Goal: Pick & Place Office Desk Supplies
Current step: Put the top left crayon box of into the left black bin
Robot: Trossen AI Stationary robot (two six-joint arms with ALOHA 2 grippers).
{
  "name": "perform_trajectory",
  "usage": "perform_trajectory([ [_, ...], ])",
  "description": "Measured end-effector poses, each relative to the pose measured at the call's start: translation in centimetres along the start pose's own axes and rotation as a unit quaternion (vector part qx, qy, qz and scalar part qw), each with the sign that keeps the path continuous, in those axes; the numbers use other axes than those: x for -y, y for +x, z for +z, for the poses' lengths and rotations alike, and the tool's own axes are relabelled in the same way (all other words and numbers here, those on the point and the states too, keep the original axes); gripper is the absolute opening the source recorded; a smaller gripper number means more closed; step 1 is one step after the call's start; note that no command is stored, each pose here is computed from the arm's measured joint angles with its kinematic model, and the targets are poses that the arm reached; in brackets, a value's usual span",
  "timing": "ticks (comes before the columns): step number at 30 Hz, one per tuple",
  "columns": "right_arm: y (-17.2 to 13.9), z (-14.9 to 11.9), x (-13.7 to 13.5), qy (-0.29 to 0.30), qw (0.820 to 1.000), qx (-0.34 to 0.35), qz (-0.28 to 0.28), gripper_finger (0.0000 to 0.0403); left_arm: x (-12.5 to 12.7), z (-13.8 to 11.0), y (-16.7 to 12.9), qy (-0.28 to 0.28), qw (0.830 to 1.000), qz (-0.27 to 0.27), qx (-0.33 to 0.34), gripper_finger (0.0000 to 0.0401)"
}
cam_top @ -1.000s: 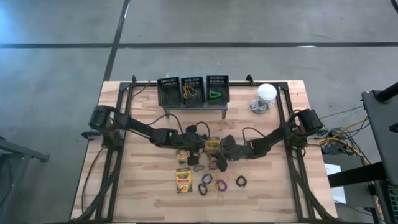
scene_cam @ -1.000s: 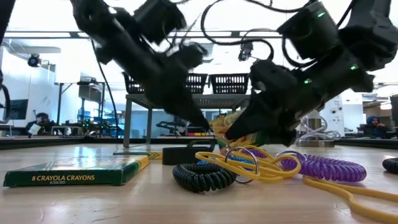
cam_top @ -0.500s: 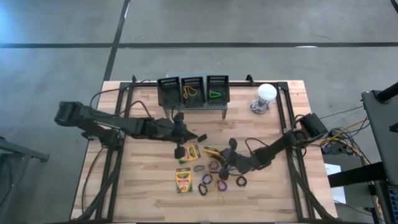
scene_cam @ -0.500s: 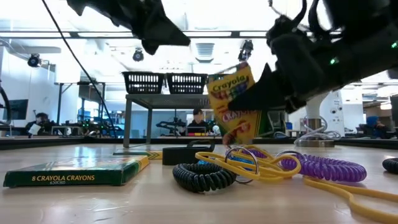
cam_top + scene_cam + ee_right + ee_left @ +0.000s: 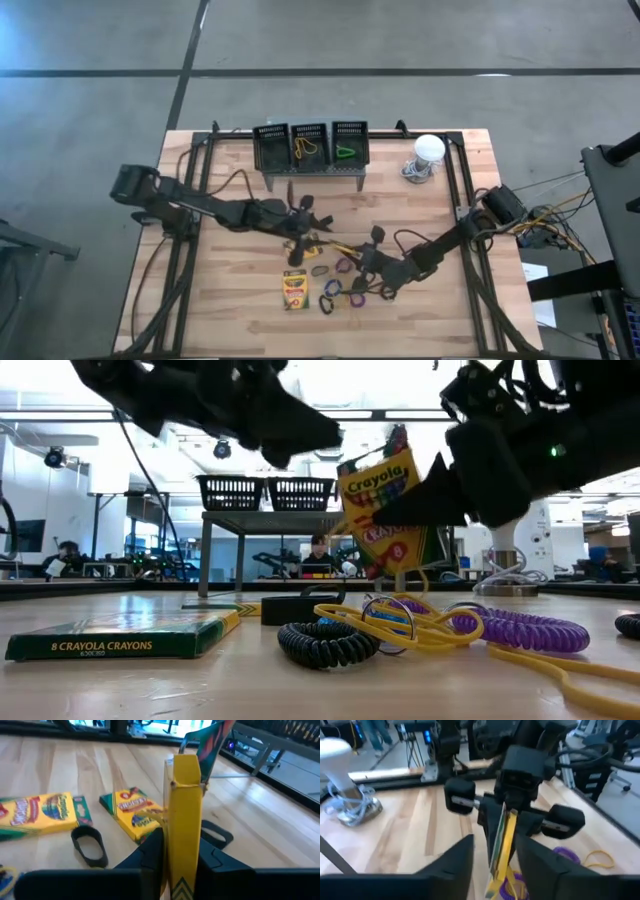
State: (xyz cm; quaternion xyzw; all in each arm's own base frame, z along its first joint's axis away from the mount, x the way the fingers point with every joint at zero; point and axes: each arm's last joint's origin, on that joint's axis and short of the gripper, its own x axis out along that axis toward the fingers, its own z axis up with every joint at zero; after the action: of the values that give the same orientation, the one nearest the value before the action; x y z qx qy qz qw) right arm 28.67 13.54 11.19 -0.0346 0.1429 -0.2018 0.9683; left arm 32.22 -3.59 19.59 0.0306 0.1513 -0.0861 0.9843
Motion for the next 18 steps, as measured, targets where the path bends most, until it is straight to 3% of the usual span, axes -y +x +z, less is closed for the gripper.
perform_trajectory([
  [5,0.0,0.0,0.0,-0.001,1.000,0.001,0.001,0.0050,0.0,-0.9,1.8,-0.006,1.000,-0.002,-0.024,0.0209],
  [18,0.0,0.1,-0.1,0.002,1.000,0.006,0.003,0.0054,0.4,-1.8,3.1,-0.012,0.999,-0.030,0.007,0.0208],
])
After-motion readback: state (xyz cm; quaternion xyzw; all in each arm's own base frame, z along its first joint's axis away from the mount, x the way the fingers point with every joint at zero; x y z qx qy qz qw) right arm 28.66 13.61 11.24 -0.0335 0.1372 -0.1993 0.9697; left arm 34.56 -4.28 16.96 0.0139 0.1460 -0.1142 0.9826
